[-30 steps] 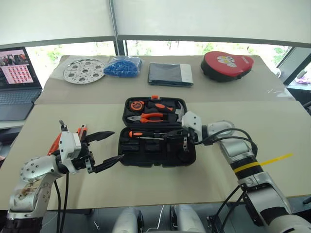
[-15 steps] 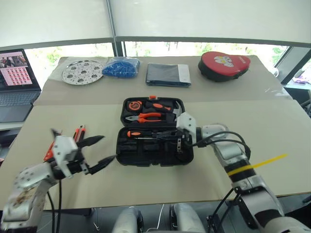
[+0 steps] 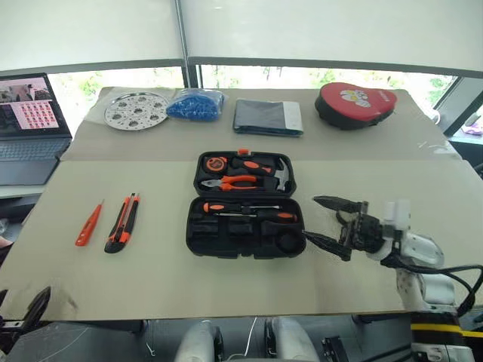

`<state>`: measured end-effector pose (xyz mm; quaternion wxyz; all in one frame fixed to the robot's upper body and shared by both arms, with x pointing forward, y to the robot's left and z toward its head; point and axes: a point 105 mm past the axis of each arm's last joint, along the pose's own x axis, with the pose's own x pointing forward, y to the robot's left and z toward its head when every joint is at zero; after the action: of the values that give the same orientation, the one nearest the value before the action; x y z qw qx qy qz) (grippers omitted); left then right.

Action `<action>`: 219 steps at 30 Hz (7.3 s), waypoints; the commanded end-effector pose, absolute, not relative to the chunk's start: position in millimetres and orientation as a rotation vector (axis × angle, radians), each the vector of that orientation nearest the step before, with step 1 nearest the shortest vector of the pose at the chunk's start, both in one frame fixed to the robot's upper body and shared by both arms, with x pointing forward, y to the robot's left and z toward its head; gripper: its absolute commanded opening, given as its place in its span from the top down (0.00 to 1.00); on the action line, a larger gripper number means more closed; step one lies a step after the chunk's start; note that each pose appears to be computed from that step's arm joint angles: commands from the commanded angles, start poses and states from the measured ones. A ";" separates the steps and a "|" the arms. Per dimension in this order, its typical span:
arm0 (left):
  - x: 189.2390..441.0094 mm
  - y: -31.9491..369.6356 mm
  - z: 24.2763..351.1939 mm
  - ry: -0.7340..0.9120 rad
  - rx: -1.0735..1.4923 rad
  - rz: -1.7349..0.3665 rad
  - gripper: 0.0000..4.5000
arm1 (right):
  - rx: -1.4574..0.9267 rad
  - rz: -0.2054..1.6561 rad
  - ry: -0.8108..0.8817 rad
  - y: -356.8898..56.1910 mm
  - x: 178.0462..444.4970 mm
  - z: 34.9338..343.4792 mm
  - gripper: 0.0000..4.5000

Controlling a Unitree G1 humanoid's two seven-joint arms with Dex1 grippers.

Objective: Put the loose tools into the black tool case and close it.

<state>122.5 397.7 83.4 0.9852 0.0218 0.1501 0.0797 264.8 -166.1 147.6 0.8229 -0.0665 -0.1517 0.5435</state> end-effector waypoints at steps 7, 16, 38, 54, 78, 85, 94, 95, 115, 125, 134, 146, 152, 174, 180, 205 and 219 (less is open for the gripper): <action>220.2 377.8 128.8 0.345 -0.004 0.042 0.00 | -0.151 1.278 -0.529 -131.3 247.0 193.6 0.01; 272.3 366.9 99.3 0.617 0.043 0.017 0.06 | -0.158 1.362 -0.550 -108.2 242.8 214.1 0.00; 291.5 243.3 193.9 0.059 0.441 -0.861 0.90 | -0.278 1.259 -0.326 -150.0 241.5 206.5 0.00; 306.8 114.7 129.7 0.340 0.867 -1.363 0.90 | -0.356 1.209 -0.054 -170.5 230.0 164.8 0.00; 307.7 118.4 102.6 0.592 0.945 -1.317 0.90 | -0.306 1.226 -0.039 -164.3 222.6 154.8 0.00; 310.2 109.6 106.9 0.556 0.802 -1.309 0.64 | -0.300 1.233 -0.039 -164.5 221.8 154.5 0.00; 309.2 96.0 164.7 0.175 0.568 -1.369 0.47 | -0.244 1.241 -0.037 -168.5 216.4 153.2 0.00; 310.8 100.3 163.2 0.167 0.569 -1.357 0.54 | -0.239 1.236 -0.040 -168.7 216.6 153.3 0.00; 325.1 140.2 77.5 0.300 0.438 -1.191 1.00 | -0.207 1.205 -0.068 -163.3 219.6 153.0 0.00; 316.3 151.5 97.1 0.116 0.376 -1.138 1.00 | -0.188 1.160 -0.133 -166.1 231.5 161.5 0.00; 247.1 259.9 147.4 -0.101 0.313 -0.684 0.42 | -0.275 1.173 -0.203 -181.1 234.4 156.7 0.00; 133.7 353.6 102.1 0.170 0.113 0.072 0.01 | -0.155 1.240 -0.408 -161.5 234.0 170.0 0.00; 204.7 316.5 119.3 0.228 0.007 -0.043 0.01 | -0.137 1.239 -0.501 -147.4 241.5 192.3 0.00; 287.5 275.5 124.0 0.187 0.046 -0.216 0.62 | -0.146 1.225 -0.458 -144.4 232.2 192.1 0.00; 276.3 215.1 163.8 0.021 0.304 -0.805 0.62 | -0.233 1.182 -0.353 -167.9 228.5 192.3 0.00; 282.1 95.7 94.4 0.361 0.769 -1.535 0.62 | -0.236 1.211 -0.006 -182.0 195.4 153.7 0.00; 281.6 79.6 97.9 0.347 0.698 -1.587 0.62 | -0.206 1.214 0.012 -178.0 193.8 146.0 0.00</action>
<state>288.1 84.8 105.4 0.6501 0.3135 0.1395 -0.6779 194.3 -181.0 139.4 0.8200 -0.0879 0.0201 0.5651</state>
